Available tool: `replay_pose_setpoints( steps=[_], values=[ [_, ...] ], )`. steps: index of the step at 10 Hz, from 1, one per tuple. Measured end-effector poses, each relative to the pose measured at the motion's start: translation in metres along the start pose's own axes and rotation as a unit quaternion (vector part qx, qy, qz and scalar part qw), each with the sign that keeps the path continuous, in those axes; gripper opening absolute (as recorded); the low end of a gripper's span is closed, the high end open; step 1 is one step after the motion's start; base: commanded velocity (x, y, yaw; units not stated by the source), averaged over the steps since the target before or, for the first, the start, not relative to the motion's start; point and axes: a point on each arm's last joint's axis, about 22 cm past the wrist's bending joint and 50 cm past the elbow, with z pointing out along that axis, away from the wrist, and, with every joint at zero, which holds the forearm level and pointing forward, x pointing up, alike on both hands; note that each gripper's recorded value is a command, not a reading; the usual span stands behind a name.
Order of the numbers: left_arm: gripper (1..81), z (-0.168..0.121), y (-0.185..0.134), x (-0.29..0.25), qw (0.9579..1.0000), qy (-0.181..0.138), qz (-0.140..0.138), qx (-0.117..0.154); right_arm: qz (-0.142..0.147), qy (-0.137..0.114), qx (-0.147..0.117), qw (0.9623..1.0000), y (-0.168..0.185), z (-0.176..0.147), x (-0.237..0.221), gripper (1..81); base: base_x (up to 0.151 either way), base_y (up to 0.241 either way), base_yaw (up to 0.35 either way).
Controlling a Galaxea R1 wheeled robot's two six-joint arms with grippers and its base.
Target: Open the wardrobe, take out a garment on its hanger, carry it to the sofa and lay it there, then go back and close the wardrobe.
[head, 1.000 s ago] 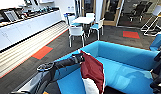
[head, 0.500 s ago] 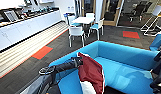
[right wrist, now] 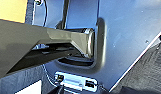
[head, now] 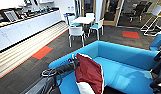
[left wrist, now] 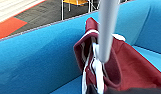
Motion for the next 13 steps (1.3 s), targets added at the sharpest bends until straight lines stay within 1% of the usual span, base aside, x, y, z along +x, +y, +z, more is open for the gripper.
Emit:
replay_pose_setpoints(
  steps=[1, 2, 3, 4, 5, 6, 7, 9, 10, 11, 12, 13],
  values=[
    [1.0, 0.002, -0.009, -0.006, 1.0000, -0.001, 0.004, 0.008, 0.000, 0.001, 0.000, 1.0000, 0.000, 0.000, 0.000, 81.1, 0.000, 0.000, 0.000],
    [1.0, 0.007, -0.022, -0.020, 0.9998, -0.009, 0.003, 0.019, 0.000, -0.002, 0.000, 1.0000, 0.000, 0.000, -0.001, 81.1, 0.000, 0.000, 0.000],
    [1.0, 0.013, -0.042, -0.034, 0.9993, -0.018, -0.001, 0.034, -0.002, -0.011, 0.002, 0.9999, -0.002, 0.001, -0.006, 81.1, 0.000, 0.000, 0.000],
    [1.0, 0.021, -0.070, -0.050, 0.9979, -0.028, -0.005, 0.058, -0.005, -0.021, 0.005, 0.9997, -0.003, 0.002, -0.011, 81.1, 0.000, 0.000, 0.000],
    [1.0, 0.023, -0.090, -0.063, 0.9963, -0.036, -0.007, 0.078, -0.006, -0.023, 0.006, 0.9997, -0.004, 0.003, -0.011, 81.1, 0.000, 0.000, 0.000],
    [1.0, 0.023, -0.101, -0.076, 0.9939, -0.047, -0.007, 0.099, -0.006, -0.021, 0.006, 0.9997, -0.003, 0.004, -0.007, 81.1, 0.000, 0.000, 0.000],
    [1.0, 0.021, -0.101, -0.083, 0.9923, -0.054, -0.006, 0.111, -0.006, -0.021, 0.007, 0.9997, -0.005, 0.004, -0.007, 81.1, 0.000, 0.000, 0.000],
    [1.0, 0.020, -0.101, -0.085, 0.9913, -0.056, -0.005, 0.119, -0.006, -0.020, 0.007, 0.9998, -0.006, 0.005, -0.007, 81.1, 0.000, 0.000, 0.000],
    [81.1, 0.019, -0.112, -0.084, 0.9899, -0.053, 0.001, 0.131, -0.006, -0.021, 0.007, 0.9997, -0.006, 0.005, -0.007, 81.1, 0.000, 0.000, 0.000],
    [81.1, 0.018, -0.124, -0.083, 0.9883, -0.053, 0.004, 0.143, -0.006, -0.020, 0.007, 0.9998, -0.006, 0.005, -0.007, 81.1, 0.000, 0.000, 0.000],
    [81.1, 0.018, -0.131, -0.084, 0.9875, -0.053, 0.004, 0.149, -0.006, -0.020, 0.007, 0.9997, -0.006, 0.005, -0.007, 81.1, 0.000, 0.000, 0.000],
    [81.1, 0.018, -0.132, -0.087, 0.9873, -0.055, 0.005, 0.149, -0.006, -0.020, 0.007, 0.9998, -0.006, 0.005, -0.007, 81.1, 0.000, 0.000, 0.000]
  ],
)
